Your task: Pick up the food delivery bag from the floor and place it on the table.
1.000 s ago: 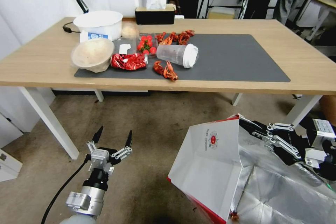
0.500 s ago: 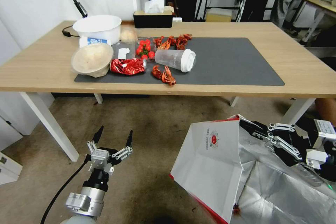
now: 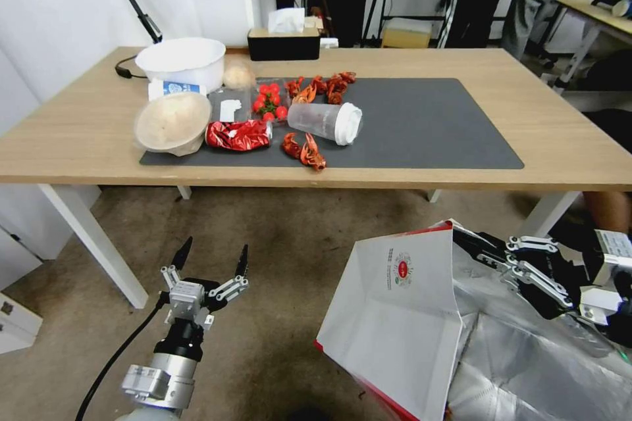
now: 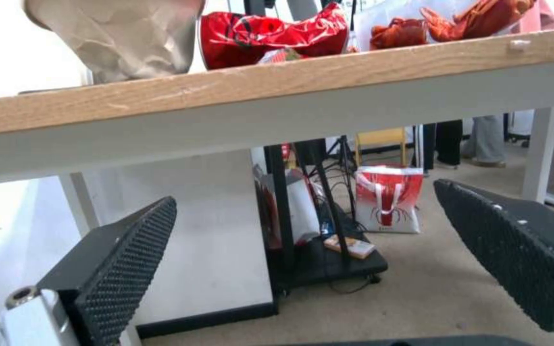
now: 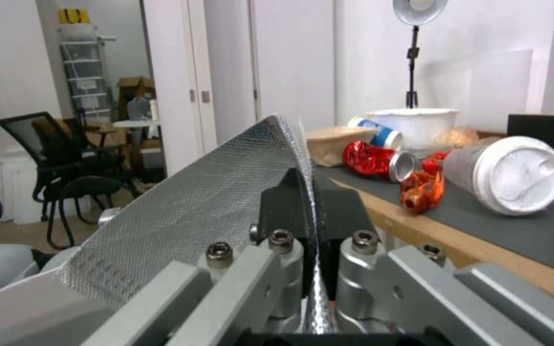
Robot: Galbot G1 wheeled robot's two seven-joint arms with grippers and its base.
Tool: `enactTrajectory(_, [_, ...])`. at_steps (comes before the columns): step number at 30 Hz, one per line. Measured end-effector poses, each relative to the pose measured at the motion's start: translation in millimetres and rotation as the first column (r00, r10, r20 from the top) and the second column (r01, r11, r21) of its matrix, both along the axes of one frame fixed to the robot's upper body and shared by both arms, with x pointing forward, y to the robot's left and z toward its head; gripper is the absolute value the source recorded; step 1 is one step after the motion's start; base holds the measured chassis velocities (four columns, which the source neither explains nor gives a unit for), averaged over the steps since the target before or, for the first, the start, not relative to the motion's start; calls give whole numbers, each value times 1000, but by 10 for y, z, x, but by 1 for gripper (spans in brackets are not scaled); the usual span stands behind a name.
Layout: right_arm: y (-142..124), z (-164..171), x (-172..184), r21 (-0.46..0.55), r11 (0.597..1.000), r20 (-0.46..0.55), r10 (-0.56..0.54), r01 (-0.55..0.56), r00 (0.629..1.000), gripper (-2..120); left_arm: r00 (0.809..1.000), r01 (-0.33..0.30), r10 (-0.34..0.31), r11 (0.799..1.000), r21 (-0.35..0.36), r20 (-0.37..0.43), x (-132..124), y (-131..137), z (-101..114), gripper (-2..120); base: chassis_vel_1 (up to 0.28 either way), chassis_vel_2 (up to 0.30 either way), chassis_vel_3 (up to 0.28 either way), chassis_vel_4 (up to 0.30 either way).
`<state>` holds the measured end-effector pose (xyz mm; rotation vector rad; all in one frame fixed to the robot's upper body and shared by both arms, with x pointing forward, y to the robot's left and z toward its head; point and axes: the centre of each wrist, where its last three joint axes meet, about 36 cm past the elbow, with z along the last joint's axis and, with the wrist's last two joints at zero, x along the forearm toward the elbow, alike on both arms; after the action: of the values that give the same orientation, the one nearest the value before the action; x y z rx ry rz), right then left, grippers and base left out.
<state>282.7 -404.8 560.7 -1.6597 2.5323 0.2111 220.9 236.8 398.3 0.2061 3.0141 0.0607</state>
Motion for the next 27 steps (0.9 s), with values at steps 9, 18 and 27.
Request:
enactTrajectory(9, [5,12,-3,2,1000,6,2,-2,1000,0,1000,-19,19,1000,1,3,14,12,18,100,0,0,0,0])
enactTrajectory(18, [7,14,5,5,1000,9,2,-2,1000,0,1000,-22,22,1000,-3,5,26,9,20,100,0,0,0,0])
enactTrajectory(27, [-1,23,9,4,1000,11,0,0,1000,0,1000,-20,20,1000,-4,7,42,7,26,100,0,0,0,0])
